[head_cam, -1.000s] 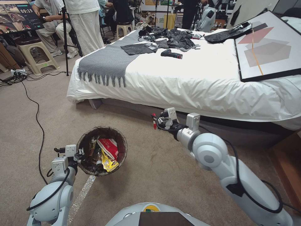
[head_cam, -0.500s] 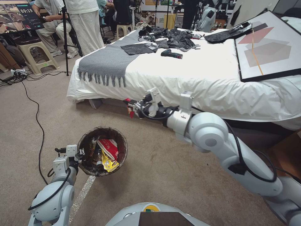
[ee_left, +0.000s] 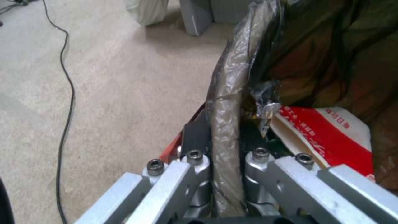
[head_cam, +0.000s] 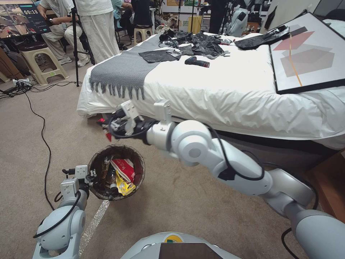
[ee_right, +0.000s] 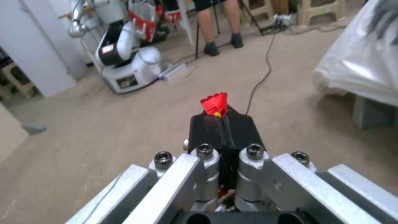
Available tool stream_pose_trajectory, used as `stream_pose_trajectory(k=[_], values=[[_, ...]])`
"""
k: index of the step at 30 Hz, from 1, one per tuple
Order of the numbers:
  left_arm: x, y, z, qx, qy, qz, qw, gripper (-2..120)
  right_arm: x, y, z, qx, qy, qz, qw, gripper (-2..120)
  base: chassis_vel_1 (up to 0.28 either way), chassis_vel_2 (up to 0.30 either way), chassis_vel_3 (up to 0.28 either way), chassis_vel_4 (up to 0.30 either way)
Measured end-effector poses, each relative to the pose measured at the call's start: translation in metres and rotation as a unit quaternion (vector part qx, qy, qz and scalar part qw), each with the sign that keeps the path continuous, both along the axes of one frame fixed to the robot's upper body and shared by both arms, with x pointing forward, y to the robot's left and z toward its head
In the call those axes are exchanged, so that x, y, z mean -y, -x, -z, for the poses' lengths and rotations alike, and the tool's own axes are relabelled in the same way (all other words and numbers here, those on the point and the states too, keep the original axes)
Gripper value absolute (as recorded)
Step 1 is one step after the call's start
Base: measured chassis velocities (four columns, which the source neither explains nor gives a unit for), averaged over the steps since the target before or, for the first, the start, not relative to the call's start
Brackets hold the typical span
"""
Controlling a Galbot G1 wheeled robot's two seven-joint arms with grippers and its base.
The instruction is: Pick up the trash bin, then pick up the garbage from the floor and place it into the trash bin.
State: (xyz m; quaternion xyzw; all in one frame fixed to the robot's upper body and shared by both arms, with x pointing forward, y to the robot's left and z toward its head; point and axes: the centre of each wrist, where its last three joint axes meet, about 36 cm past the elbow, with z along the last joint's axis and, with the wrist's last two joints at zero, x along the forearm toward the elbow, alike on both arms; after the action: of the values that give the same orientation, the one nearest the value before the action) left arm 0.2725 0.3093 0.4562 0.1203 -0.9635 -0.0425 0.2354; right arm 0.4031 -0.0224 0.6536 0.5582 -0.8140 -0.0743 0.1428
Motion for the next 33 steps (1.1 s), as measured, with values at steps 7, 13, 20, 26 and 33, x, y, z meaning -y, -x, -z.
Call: stream_pose_trajectory(k=[7, 13, 20, 26, 33], values=[[-0.001, 0.000, 0.003, -0.003, 0.003, -0.001, 1.0000, 4, -0.025, 0.010, 0.025, -0.023, 0.026, -0.025, 0.999, 0, 0.000, 0.000, 0.000, 0.000], [-0.002, -0.002, 0.004, -0.002, 0.003, -0.003, 1.0000, 4, -0.036, 0.010, 0.051, -0.043, 0.044, -0.022, 0.998, 0, 0.000, 0.000, 0.000, 0.000], [-0.005, -0.002, 0.005, -0.002, 0.005, -0.005, 1.0000, 4, -0.033, 0.006, 0.094, -0.074, 0.072, -0.005, 0.995, 0, 0.000, 0.000, 0.000, 0.000], [-0.004, -0.002, 0.006, -0.002, 0.006, -0.004, 1.0000, 4, -0.031, -0.005, 0.115, -0.086, 0.088, 0.008, 0.992, 0, 0.000, 0.000, 0.000, 0.000], [-0.005, -0.002, 0.006, -0.002, 0.006, -0.003, 1.0000, 4, -0.036, -0.015, 0.144, -0.098, 0.102, 0.018, 0.990, 0, 0.000, 0.000, 0.000, 0.000]])
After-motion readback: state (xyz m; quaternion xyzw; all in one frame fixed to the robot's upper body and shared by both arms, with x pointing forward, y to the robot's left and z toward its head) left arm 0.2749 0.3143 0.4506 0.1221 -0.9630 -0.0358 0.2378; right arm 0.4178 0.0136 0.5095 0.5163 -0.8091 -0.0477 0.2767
